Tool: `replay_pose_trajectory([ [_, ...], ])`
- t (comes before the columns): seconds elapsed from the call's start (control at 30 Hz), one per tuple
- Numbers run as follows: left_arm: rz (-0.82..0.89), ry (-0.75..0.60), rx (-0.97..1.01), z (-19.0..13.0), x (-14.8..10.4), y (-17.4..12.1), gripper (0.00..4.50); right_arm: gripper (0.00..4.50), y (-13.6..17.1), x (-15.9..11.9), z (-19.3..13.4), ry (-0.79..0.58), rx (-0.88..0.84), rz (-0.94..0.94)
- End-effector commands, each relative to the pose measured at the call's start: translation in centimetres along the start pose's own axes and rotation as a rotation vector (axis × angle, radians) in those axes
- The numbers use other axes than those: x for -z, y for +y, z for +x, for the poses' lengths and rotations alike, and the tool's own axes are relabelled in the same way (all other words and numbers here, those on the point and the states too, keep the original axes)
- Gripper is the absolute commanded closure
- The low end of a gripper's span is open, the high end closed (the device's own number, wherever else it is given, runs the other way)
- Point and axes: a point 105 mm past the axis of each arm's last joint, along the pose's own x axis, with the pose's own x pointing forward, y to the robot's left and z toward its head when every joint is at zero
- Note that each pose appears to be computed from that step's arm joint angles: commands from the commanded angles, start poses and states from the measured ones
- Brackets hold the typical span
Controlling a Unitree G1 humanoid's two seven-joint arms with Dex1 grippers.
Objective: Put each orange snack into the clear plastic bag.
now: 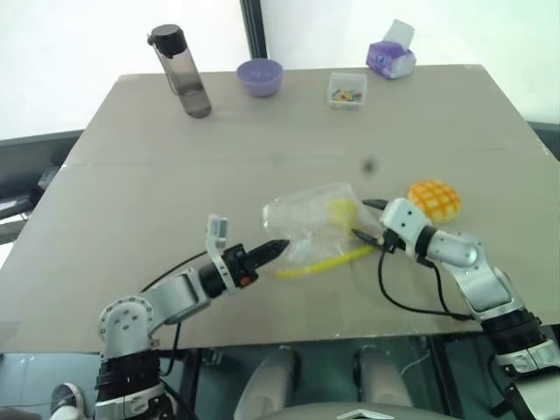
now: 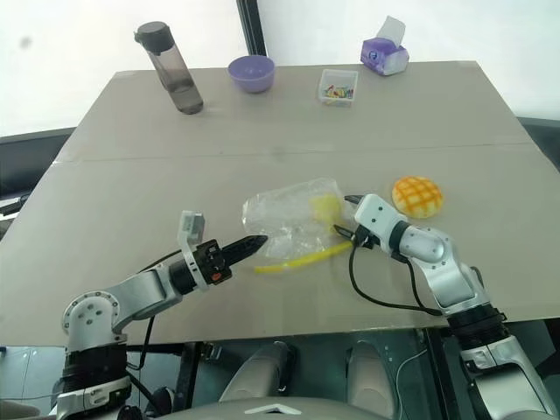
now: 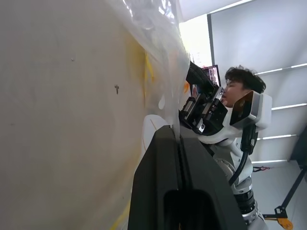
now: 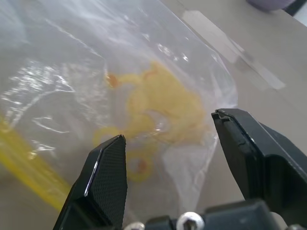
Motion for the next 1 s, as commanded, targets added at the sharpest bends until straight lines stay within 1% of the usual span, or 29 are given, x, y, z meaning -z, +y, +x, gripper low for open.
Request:
replay_pose_trajectory([
  [0.03,0.006,-0.012,0.014,0.0,-0.1,-0.3,4.46,1.22,0.4,-2.1,-1.4,-0.073,-0.083,-0.018],
  [0.17,0.003,-0.005,0.009,0.1,0.1,-0.1,4.46,1.22,1.3,-1.1,-2.0,0.002,-0.157,-0.087],
  [0.37,-0.004,-0.003,0.021,0.2,0.2,-0.2,4.46,1.22,-0.5,0.4,-1.3,0.096,-0.026,-0.156],
  [0.47,-0.004,0.003,0.021,0.2,0.2,-0.2,4.46,1.22,-2.0,0.0,-1.0,0.083,0.067,-0.132],
  [0.53,-0.009,0.005,0.022,0.2,0.2,-0.2,4.46,1.22,-2.1,-0.2,-0.8,0.077,0.061,-0.149],
  [0.6,-0.008,0.010,0.018,0.1,0.3,-0.1,4.50,1.74,-2.3,-0.2,-0.8,0.071,0.075,-0.151],
  [0.63,-0.004,0.016,0.013,0.1,0.4,0.0,4.50,1.84,-2.4,-0.3,-0.8,0.063,0.078,-0.147],
  [0.67,-0.002,0.020,0.010,0.1,0.5,0.0,4.50,2.39,-2.4,-0.5,-0.7,0.056,0.078,-0.144],
  [0.7,-0.001,0.022,0.007,0.1,0.6,0.1,4.50,2.80,-2.3,-0.5,-0.7,0.052,0.075,-0.143],
  [0.73,0.000,0.024,0.006,0.1,0.6,0.1,4.50,3.35,-2.2,-0.6,-0.7,0.050,0.073,-0.143],
  [0.77,0.006,0.027,0.003,0.0,0.7,0.1,4.50,3.49,-2.2,-0.6,-0.7,0.050,0.071,-0.142],
  [0.8,0.011,0.029,0.003,0.0,0.7,0.1,4.50,4.16,-2.1,-0.6,-0.6,0.049,0.068,-0.139],
  [0.83,0.016,0.031,0.004,0.0,0.7,0.1,4.50,4.44,-2.0,-0.6,-0.6,0.048,0.066,-0.137],
  [0.93,0.070,0.045,0.004,-0.1,0.8,-0.1,4.50,4.44,-1.9,-0.5,-0.6,0.051,0.063,-0.132],
  [1.0,0.158,0.026,-0.019,-0.1,0.3,0.1,4.50,4.44,-2.0,-0.3,-0.7,0.062,0.074,-0.123],
])
